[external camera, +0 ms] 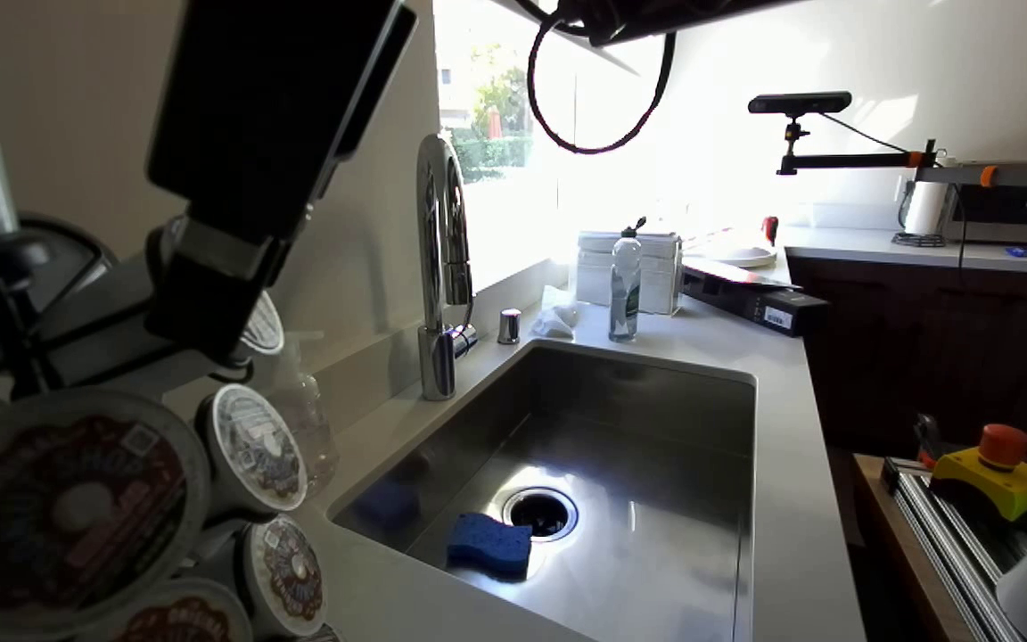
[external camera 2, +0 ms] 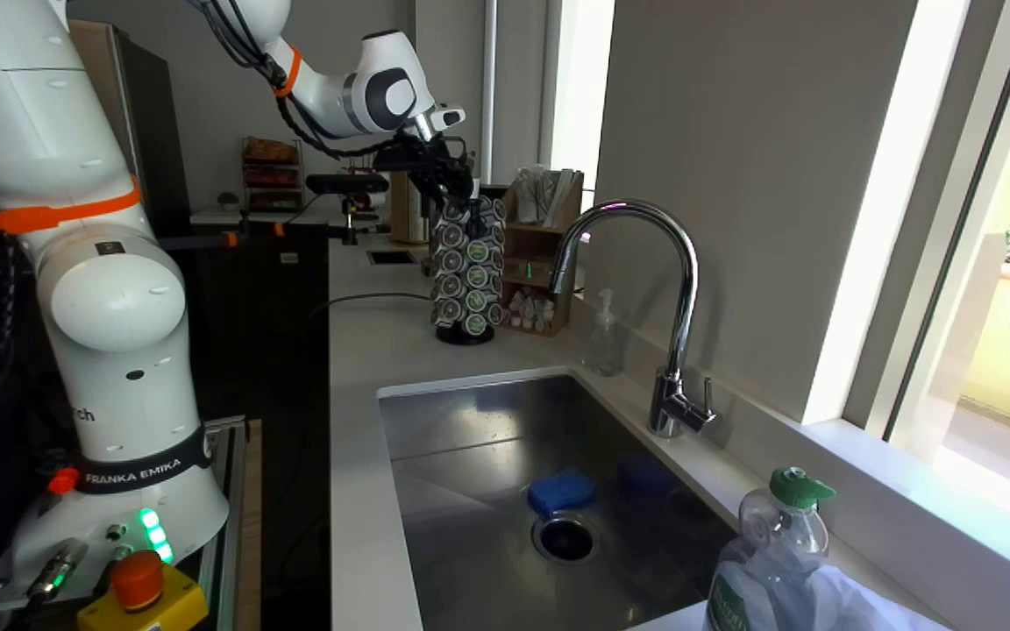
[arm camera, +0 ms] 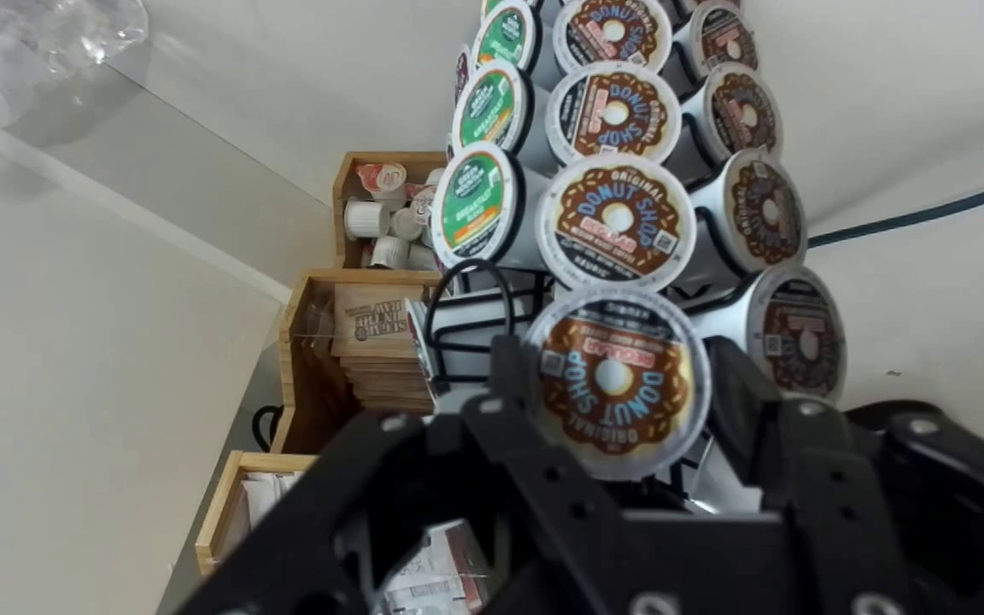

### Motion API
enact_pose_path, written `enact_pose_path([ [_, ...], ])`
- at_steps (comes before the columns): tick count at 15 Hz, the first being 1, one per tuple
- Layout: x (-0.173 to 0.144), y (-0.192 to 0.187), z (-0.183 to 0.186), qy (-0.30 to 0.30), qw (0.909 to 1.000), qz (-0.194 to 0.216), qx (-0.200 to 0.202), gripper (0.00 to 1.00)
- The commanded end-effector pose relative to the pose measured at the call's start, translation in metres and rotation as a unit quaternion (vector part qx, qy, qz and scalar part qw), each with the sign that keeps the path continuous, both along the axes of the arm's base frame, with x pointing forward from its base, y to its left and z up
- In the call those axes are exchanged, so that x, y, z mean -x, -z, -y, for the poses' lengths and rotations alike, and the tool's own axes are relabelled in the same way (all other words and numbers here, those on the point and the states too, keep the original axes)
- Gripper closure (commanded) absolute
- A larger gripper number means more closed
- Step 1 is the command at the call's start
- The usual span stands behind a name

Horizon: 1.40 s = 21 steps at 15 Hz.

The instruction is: Pick up the object from the stand and put it on the counter

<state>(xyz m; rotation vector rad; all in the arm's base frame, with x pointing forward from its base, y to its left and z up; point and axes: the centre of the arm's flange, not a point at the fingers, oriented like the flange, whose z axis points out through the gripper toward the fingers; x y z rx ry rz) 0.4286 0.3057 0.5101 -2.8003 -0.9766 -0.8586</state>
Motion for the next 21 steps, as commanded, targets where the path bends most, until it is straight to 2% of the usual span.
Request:
enact_pose_path([
  [1, 0.003, 0.004, -0.001, 0.006, 0.9999, 0.011, -0.001, 0.57],
  [4, 0.003, -0.003, 0.004, 0.008, 0.9998, 0.017, 0.0, 0.62],
  [6, 0.003, -0.005, 0.006, 0.008, 0.9998, 0.018, 0.0, 0.71],
  [21, 0.003, -0.016, 0.017, -0.004, 0.9999, 0.008, -0.008, 0.71],
])
